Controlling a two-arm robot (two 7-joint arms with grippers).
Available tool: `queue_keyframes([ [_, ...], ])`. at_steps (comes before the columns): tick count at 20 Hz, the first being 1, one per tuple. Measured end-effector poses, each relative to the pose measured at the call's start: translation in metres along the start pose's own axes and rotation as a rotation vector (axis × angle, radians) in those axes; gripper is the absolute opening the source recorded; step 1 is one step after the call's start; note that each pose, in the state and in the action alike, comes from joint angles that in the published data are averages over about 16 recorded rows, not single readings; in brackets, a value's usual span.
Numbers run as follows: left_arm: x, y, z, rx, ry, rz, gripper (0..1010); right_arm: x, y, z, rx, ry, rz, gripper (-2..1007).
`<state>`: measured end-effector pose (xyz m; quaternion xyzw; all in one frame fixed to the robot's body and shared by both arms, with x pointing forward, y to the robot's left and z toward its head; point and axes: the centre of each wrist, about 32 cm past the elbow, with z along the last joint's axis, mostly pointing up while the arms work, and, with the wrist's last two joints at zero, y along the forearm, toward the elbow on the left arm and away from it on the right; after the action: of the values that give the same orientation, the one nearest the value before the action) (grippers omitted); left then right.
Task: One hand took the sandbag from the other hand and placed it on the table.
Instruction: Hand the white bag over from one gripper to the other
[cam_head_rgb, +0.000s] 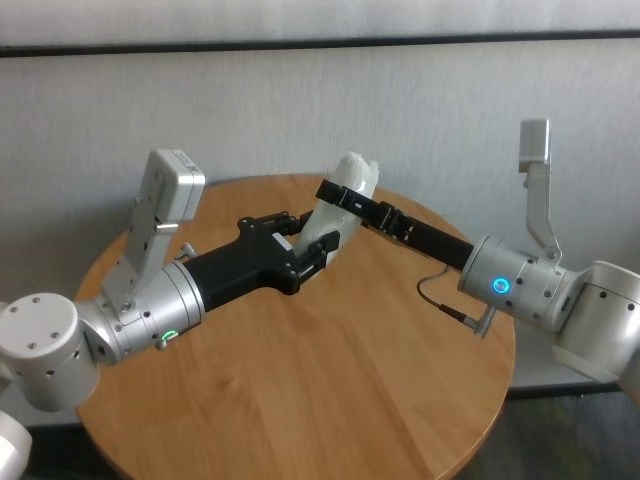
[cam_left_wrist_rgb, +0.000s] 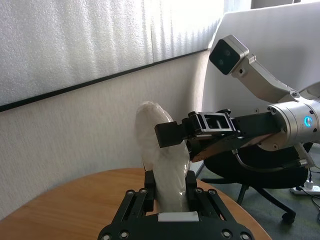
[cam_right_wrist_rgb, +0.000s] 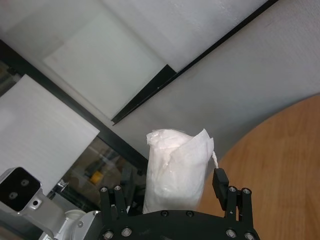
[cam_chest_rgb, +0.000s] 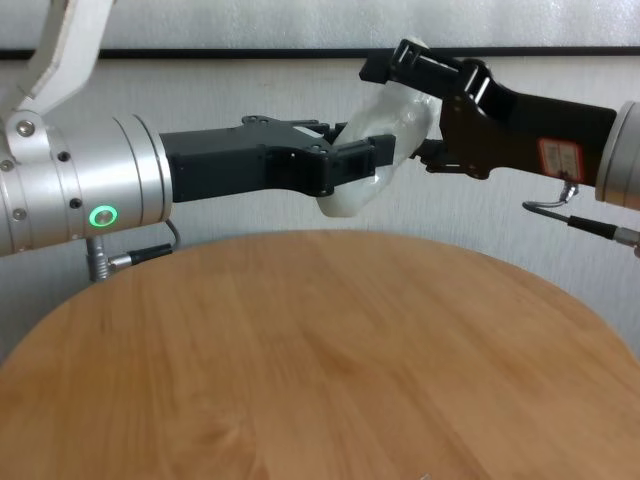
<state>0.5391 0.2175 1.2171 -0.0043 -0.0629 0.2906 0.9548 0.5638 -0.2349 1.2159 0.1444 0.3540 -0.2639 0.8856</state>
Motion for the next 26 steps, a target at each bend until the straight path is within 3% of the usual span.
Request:
queue_keyframes([
  [11,0.0000,0.0000,0.0000,0.000,0.000,0.000,384,0.0009,0.0019,0.0006,-0.002,-0.006,0.000,943],
  [26,0.0000,0.0000,0.0000,0.000,0.000,0.000,384,0.0003,0.0012,0.0005,-0.001,-0.003,0.003,586],
])
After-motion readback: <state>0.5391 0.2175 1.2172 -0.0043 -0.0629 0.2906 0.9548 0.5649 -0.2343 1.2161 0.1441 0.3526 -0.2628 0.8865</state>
